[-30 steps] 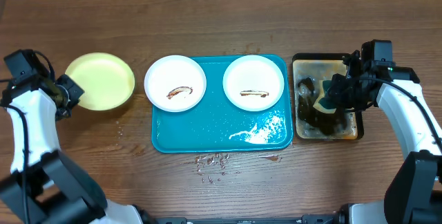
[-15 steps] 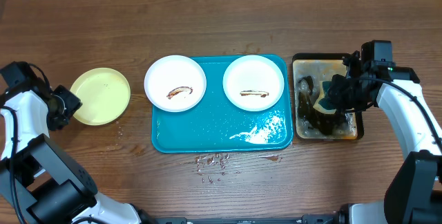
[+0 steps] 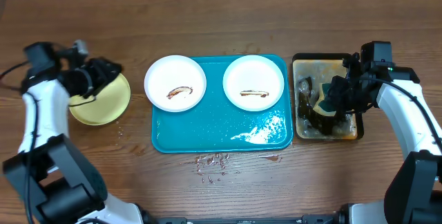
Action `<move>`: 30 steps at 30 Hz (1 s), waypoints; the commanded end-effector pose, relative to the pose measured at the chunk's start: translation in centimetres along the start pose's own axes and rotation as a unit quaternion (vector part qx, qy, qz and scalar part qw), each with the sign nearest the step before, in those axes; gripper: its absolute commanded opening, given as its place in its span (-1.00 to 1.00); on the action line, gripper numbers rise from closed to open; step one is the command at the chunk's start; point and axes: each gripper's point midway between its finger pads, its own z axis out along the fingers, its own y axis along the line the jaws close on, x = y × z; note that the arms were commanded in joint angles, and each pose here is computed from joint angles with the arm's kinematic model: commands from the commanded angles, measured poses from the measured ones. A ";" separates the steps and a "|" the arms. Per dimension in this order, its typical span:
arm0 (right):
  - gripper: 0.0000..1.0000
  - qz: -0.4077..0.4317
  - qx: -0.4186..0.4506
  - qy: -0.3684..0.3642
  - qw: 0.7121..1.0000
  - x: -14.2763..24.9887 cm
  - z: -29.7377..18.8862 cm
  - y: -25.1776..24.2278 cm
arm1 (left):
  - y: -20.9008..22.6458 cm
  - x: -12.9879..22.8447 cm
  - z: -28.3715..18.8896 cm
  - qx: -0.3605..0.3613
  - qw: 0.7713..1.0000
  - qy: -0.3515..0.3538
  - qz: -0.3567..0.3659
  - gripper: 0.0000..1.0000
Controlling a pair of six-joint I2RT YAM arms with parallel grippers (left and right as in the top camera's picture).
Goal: Clean dirty plates on tray and stack at the side
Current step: 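Move left gripper to the left white plate rim and grip it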
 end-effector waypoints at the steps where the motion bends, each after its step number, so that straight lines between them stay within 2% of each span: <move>1: -0.92 -0.009 0.000 -0.017 1.000 -0.7 -0.8 0.2 | -3.1 0.3 1.0 -0.025 0.992 0.003 0.128 0.25; 4: -0.92 -0.009 0.002 -0.016 1.000 -0.6 -0.8 0.2 | -3.9 0.3 2.6 -0.086 0.978 0.001 0.190 0.44; 7: -0.92 -0.008 0.003 -0.013 1.000 -0.5 -0.8 0.2 | -5.2 -0.4 3.6 -0.127 0.962 -0.020 0.243 0.49; 12: -0.93 -0.008 0.003 -0.013 1.000 -0.5 -0.8 0.2 | -6.1 -2.0 4.2 -0.180 0.940 -0.060 0.283 0.45; 17: -0.92 -0.007 0.003 -0.011 1.000 -0.4 -0.8 0.1 | -6.4 -3.0 5.2 -0.193 0.928 -0.081 0.309 0.42; 24: -0.93 -0.006 0.003 -0.008 1.000 -0.2 -0.8 0.1 | -4.7 -2.2 7.7 -0.199 0.930 -0.053 0.306 0.40; 30: -0.92 -0.006 0.004 -0.007 1.000 -0.2 -0.8 0.1 | -2.6 -0.3 9.6 -0.207 0.932 -0.007 0.296 0.26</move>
